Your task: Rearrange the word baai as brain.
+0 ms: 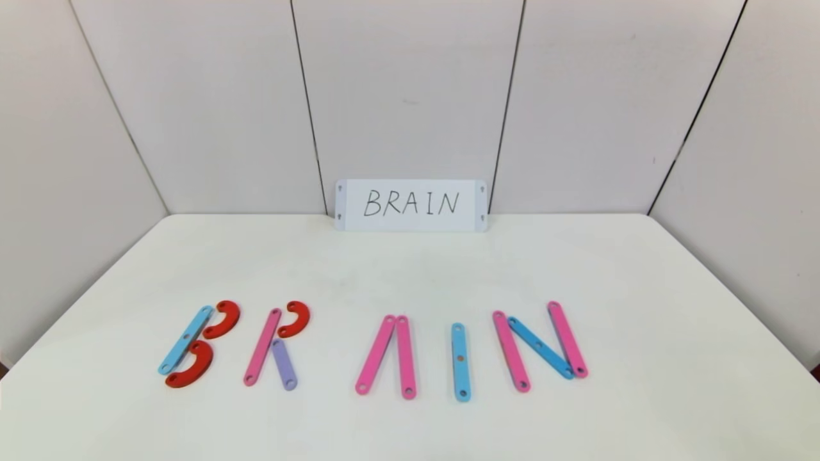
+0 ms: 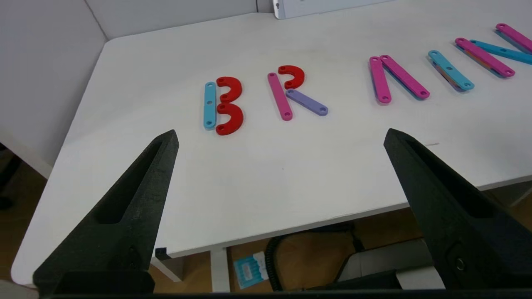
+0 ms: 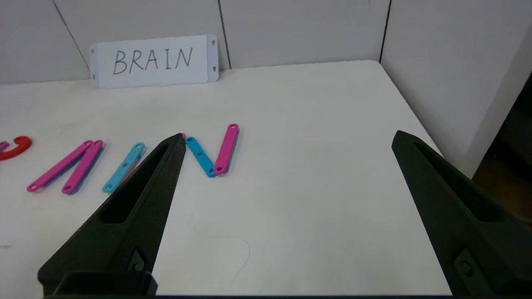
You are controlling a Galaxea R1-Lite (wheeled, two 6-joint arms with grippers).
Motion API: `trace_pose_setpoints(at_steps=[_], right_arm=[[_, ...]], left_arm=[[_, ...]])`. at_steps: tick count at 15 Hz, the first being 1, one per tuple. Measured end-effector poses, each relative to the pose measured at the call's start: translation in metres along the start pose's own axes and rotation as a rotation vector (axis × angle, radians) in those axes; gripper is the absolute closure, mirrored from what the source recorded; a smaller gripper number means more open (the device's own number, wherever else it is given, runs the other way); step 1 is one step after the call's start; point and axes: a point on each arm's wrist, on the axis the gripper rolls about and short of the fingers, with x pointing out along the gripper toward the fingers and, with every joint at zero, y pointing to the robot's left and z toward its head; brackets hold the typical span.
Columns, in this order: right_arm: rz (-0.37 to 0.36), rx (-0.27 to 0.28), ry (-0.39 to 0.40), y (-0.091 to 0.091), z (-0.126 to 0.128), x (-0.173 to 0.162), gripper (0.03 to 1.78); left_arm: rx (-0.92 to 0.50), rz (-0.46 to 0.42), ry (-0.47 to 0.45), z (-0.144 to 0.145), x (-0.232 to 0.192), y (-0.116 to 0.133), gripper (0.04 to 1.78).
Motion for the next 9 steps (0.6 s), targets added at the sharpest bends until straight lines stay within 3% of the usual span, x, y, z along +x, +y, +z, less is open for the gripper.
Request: trace_pose_setpoints(at_steps=[5, 7, 9], right_arm=[[0.015, -0.148, -0.288, -0.002, -0.017, 0.01, 0.07], [-0.036, -0.19, -0.35, -0.003, -0.022, 0.013, 0.07], [-0.055, -0.186, -0.312, -0.005, -0.029, 0.015, 0.07]], left_arm=[[0.0, 0.14, -0.133, -0.021, 0.03, 0.005, 0.09], [0.016, 0.161, -0.19, -0.037, 0.048, 0.007, 0.09], [0.04, 0.171, -0.219, -0.051, 0.059, 0.007, 0.09]])
